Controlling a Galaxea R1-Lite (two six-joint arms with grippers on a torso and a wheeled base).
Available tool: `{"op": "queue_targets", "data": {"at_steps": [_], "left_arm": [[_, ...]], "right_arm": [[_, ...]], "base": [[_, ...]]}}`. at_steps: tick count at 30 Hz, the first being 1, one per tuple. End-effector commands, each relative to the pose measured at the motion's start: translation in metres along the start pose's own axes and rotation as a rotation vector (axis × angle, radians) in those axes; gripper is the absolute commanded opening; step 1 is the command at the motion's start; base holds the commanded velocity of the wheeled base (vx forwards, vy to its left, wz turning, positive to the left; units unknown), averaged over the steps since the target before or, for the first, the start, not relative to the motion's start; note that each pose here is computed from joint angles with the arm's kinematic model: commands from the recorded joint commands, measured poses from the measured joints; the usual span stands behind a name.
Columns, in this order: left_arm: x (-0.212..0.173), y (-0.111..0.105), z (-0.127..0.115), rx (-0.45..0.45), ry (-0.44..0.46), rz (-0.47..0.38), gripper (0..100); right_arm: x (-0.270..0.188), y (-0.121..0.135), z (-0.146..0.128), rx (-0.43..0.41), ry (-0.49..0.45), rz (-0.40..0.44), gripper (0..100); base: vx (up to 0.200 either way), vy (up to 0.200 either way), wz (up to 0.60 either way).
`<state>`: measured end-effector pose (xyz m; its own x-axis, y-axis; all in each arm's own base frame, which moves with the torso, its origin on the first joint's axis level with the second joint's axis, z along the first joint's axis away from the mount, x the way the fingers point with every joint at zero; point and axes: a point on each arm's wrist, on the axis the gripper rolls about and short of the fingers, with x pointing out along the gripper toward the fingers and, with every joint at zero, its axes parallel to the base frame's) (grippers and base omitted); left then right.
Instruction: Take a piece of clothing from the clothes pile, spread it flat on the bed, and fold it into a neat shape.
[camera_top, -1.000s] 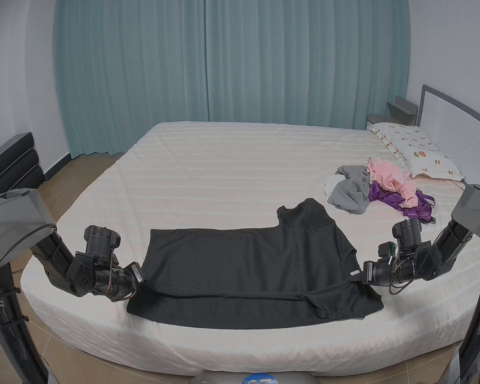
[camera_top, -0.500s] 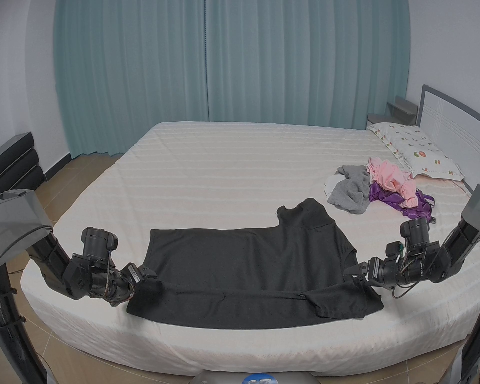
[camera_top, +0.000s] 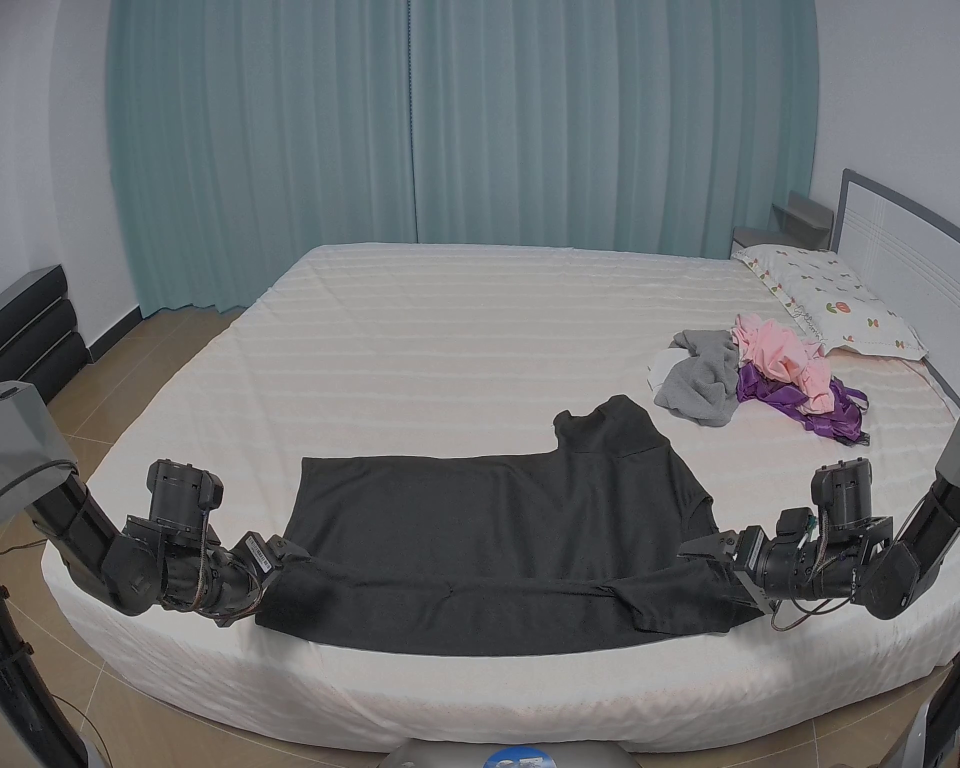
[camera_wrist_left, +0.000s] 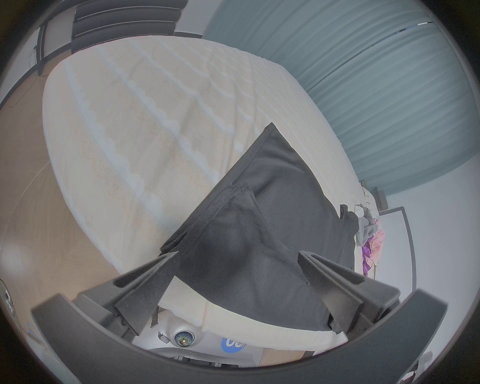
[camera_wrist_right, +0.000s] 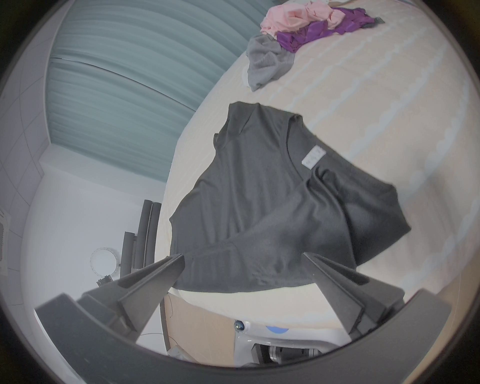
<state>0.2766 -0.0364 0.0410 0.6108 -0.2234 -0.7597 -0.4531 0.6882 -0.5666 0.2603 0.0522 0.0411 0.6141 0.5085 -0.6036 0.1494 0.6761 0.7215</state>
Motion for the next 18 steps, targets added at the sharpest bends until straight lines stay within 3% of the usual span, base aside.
{"op": "queue_targets", "data": {"at_steps": [1, 9, 12, 18], "left_arm": [[-0.0019, 0.0001, -0.0036, 0.003, 0.006, -0.002, 100], [-0.0040, -0.0020, -0.0022, -0.007, -0.005, -0.013, 100], [-0.0044, -0.0021, -0.0020, -0.007, -0.012, -0.009, 100], [-0.0044, -0.0028, -0.0007, -0.006, -0.018, -0.010, 100]], "right_arm": [[0.0019, -0.0044, -0.0064, 0.011, 0.026, -0.017, 100], [0.0002, -0.0062, -0.0073, 0.016, 0.026, -0.023, 100], [-0.0001, -0.0060, -0.0072, 0.015, 0.022, -0.024, 100], [-0.0023, -0.0056, -0.0075, 0.013, 0.017, -0.023, 100]], "base": [[0.000, 0.000, 0.00], [0.000, 0.000, 0.00], [0.200, 0.000, 0.00], [0.000, 0.000, 0.00]]}}
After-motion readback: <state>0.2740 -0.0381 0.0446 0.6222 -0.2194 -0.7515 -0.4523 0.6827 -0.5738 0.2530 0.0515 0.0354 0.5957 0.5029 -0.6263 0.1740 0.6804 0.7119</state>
